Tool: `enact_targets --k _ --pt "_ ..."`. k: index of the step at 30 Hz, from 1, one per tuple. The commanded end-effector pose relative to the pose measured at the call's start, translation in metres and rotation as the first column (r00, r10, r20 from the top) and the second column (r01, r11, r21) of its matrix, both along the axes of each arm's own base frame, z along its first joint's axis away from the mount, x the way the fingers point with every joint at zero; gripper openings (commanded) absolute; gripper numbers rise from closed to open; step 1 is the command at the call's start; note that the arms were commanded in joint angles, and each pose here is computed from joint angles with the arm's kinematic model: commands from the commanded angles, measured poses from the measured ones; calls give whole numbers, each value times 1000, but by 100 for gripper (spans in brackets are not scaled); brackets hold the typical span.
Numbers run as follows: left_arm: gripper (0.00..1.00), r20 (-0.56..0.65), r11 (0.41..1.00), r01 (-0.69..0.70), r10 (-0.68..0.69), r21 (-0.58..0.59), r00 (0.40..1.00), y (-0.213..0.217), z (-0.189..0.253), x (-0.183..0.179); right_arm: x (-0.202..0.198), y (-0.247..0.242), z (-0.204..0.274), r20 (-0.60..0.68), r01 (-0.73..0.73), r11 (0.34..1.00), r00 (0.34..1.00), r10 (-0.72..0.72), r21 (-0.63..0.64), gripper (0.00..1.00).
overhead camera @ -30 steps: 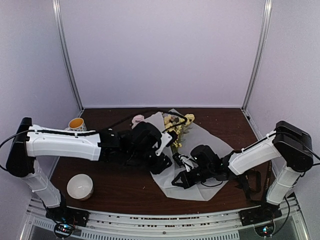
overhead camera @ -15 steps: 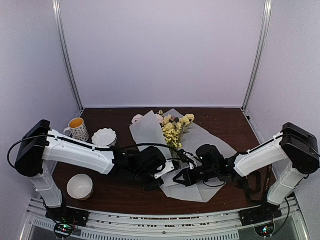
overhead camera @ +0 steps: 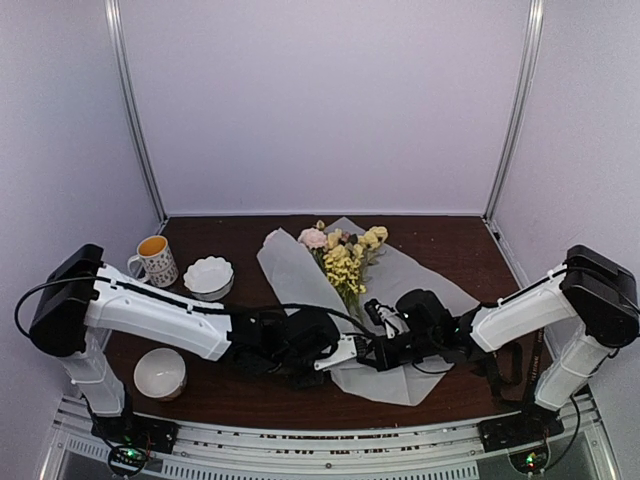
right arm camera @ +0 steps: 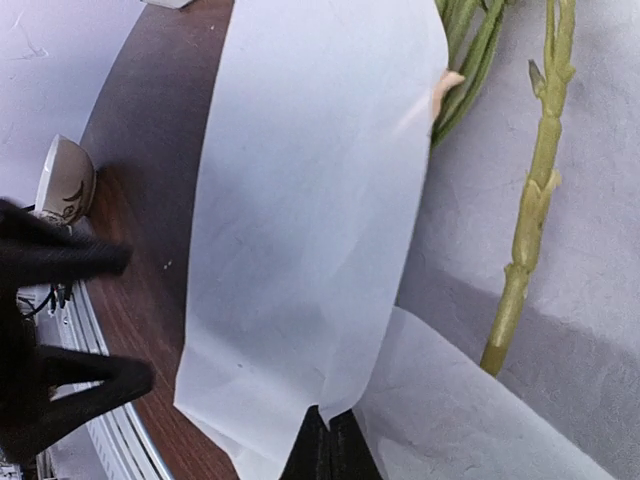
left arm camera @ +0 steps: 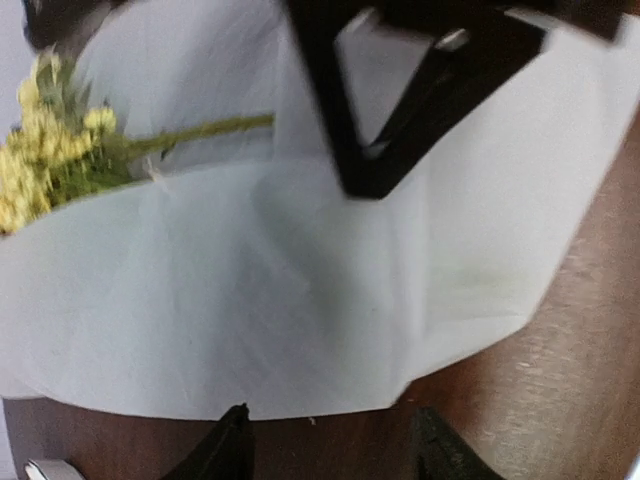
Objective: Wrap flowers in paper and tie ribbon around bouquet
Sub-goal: Fold the one-fourth-folded wrapping paper at the center of the board.
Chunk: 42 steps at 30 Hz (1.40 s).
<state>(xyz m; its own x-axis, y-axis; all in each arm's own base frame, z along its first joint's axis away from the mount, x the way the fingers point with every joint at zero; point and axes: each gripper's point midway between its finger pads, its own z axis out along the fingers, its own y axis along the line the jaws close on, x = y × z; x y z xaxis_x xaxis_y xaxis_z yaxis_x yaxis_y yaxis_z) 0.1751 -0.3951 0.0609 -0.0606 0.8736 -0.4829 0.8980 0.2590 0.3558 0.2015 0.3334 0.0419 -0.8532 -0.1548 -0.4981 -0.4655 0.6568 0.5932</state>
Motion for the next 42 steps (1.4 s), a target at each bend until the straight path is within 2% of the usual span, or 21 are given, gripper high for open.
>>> enact_targets --k 1,4,9,15,19,26,42 --pt "47 104 933 359 -356 -18 929 -42 41 -59 3 7 1 -19 -12 1000 1000 12 24 0" --pt "44 -16 872 490 -490 -17 872 -50 20 -88 7 10 5 -22 -14 999 1000 15 36 0" --pt "46 40 884 454 -461 112 887 -48 -6 -62 6 13 8 -38 -29 998 999 31 55 0" --pt "55 -56 836 499 -500 230 864 -38 -40 -60 6 17 15 -39 -45 997 998 48 63 0" --pt "61 -129 833 500 -483 238 866 -35 -47 -57 7 15 20 -28 -47 998 998 48 47 0" --pt "58 -241 806 537 -485 249 840 -16 -59 -69 14 -4 30 11 17 1000 1000 -17 -24 0" --pt "55 -361 841 507 -421 190 832 -7 -65 -66 -2 -38 -10 -52 77 990 995 -83 -121 0"
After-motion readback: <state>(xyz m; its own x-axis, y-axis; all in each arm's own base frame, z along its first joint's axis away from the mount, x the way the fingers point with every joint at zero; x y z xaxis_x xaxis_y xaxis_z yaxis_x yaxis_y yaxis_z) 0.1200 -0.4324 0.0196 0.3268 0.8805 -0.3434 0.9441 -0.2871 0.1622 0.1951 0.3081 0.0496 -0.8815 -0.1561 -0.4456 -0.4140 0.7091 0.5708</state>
